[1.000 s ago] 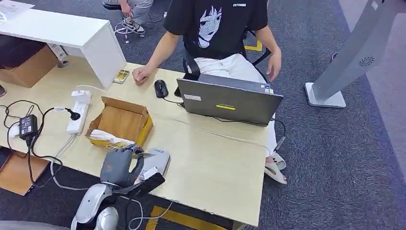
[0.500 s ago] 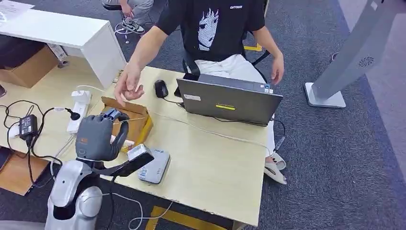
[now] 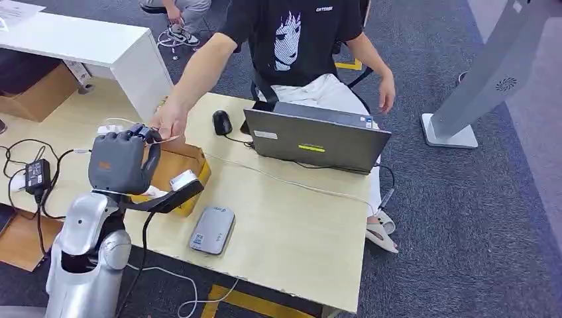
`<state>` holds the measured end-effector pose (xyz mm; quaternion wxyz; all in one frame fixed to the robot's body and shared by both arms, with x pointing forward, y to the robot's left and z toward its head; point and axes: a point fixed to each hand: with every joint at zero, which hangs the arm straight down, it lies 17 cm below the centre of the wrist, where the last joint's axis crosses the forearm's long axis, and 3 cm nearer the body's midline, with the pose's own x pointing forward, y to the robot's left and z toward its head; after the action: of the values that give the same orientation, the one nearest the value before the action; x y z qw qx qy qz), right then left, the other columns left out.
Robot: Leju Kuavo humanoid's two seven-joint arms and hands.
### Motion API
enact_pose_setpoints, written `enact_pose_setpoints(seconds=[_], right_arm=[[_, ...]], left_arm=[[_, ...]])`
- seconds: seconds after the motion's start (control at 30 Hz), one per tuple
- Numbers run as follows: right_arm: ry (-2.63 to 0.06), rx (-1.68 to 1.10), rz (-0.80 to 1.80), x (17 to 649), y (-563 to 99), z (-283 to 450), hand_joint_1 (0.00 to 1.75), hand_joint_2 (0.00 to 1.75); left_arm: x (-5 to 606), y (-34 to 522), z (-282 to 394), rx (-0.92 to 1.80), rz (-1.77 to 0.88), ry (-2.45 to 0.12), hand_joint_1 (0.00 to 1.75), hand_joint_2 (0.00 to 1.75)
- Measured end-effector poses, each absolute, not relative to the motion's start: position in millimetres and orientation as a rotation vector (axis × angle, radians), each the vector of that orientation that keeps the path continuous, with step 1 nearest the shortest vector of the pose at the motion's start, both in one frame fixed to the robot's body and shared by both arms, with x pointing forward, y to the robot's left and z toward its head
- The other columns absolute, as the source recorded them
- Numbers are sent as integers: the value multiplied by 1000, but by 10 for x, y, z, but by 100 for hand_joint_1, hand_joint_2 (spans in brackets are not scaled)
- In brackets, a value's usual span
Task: Pass the card to the sensor for recognition and then transmit it.
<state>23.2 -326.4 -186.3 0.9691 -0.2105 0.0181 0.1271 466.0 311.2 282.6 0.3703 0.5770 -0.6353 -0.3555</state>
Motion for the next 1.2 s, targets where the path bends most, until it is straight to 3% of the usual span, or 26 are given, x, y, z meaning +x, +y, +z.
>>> enact_pose_setpoints(seconds=[0.43, 0.47, 0.5, 0.83, 1.0, 1.2], right_arm=[[37, -432, 265, 241, -3284, -1854, 0, 175], [41, -434, 274, 237, -3293, -1853, 0, 175], [43, -435, 280, 239, -3298, -1853, 0, 175], [47, -441, 269, 239, -3319, -1868, 0, 175], [57, -446, 236, 191, -3359, -1888, 0, 175], [61, -436, 215, 183, -3341, -1920, 0, 175]], left_arm=[[4769, 3169, 2857, 1440, -881, -1606, 175, 175], [4793, 3193, 2853, 1442, -883, -1583, 110, 175], [4819, 3220, 2857, 1451, -885, -1560, 0, 175], [4869, 3427, 2734, 1418, -839, -1498, 0, 175], [4603, 3273, 2511, 1301, -829, -1575, 0, 175], [4380, 3458, 2520, 1307, -770, -1569, 0, 175]])
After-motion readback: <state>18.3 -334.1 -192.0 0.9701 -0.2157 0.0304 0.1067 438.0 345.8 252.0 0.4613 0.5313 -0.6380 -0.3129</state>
